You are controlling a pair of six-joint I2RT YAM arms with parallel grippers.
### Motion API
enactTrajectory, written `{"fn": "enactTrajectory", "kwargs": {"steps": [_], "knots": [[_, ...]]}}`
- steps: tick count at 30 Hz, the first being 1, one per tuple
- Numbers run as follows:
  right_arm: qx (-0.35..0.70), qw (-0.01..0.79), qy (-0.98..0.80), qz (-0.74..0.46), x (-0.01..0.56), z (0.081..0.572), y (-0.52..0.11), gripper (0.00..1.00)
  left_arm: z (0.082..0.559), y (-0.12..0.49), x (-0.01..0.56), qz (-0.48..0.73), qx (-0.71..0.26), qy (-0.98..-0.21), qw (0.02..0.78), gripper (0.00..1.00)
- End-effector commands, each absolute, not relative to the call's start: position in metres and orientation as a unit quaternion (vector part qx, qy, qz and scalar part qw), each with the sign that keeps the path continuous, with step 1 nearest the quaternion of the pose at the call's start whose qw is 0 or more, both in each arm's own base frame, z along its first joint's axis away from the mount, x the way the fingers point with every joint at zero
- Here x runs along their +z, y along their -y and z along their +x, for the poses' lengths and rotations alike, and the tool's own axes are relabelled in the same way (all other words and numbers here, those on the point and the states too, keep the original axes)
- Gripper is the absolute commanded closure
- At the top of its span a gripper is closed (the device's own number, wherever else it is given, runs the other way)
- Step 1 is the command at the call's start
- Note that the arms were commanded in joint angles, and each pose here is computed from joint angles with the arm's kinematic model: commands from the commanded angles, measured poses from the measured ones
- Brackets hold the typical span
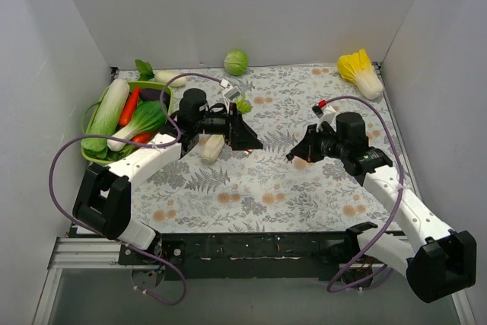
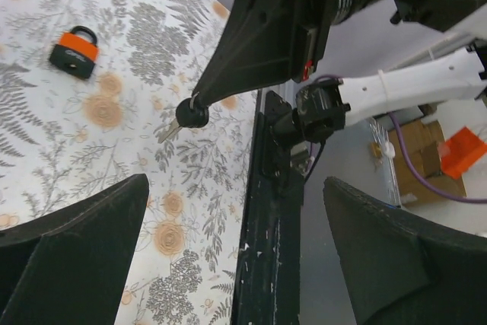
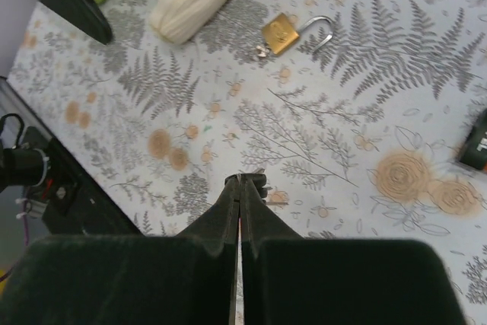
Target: Unlock with the key
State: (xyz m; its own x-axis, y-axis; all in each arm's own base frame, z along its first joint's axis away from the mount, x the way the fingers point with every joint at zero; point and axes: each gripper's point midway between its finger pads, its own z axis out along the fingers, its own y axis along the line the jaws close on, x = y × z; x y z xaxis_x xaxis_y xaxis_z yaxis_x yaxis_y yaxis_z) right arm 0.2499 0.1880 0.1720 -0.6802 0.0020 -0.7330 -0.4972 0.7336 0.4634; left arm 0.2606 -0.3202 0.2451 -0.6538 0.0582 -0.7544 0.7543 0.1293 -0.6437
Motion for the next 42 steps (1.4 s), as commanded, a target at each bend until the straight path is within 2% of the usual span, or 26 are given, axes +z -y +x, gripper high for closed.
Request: {"fn": "enactTrajectory", "kwargs": {"steps": [1, 4, 10, 12, 13, 16, 24, 29, 33, 36, 42], "knots": [[0.433, 0.411, -0.777, -0.199, 0.243, 0.240, -0.218, 0.99, 0.230, 0.333, 0.250, 0.362, -0.599, -0.652, 0.291, 0.02], [0.464, 0.407, -0.759, -0.207, 0.262, 0.232, -0.225, 0.99, 0.212, 0.347, 0.243, 0.381, -0.596, -0.650, 0.277, 0.02], [0.500, 0.404, -0.736, -0.213, 0.282, 0.221, -0.231, 0.99, 0.206, 0.357, 0.234, 0.388, -0.583, -0.657, 0.281, 0.02], [0.506, 0.403, -0.732, -0.214, 0.284, 0.219, -0.232, 0.99, 0.204, 0.359, 0.231, 0.390, -0.581, -0.658, 0.279, 0.05], [0.512, 0.397, -0.730, -0.215, 0.284, 0.216, -0.233, 0.99, 0.201, 0.361, 0.230, 0.392, -0.582, -0.657, 0.275, 0.11], [0.516, 0.397, -0.727, -0.219, 0.285, 0.215, -0.234, 0.99, 0.196, 0.364, 0.228, 0.397, -0.588, -0.655, 0.262, 0.20], [0.525, 0.393, -0.723, -0.218, 0.285, 0.213, -0.235, 0.99, 0.201, 0.369, 0.221, 0.388, -0.575, -0.668, 0.271, 0.24], [0.523, 0.392, -0.726, -0.216, 0.282, 0.215, -0.236, 0.99, 0.196, 0.371, 0.219, 0.391, -0.580, -0.666, 0.258, 0.38], [0.522, 0.391, -0.727, -0.213, 0.280, 0.216, -0.236, 0.99, 0.194, 0.373, 0.219, 0.393, -0.581, -0.665, 0.257, 0.55], [0.521, 0.391, -0.729, -0.212, 0.278, 0.216, -0.236, 0.99, 0.194, 0.373, 0.220, 0.393, -0.580, -0.665, 0.259, 0.60], [0.518, 0.389, -0.733, -0.209, 0.274, 0.217, -0.235, 0.99, 0.192, 0.374, 0.219, 0.395, -0.582, -0.664, 0.255, 0.77]]}}
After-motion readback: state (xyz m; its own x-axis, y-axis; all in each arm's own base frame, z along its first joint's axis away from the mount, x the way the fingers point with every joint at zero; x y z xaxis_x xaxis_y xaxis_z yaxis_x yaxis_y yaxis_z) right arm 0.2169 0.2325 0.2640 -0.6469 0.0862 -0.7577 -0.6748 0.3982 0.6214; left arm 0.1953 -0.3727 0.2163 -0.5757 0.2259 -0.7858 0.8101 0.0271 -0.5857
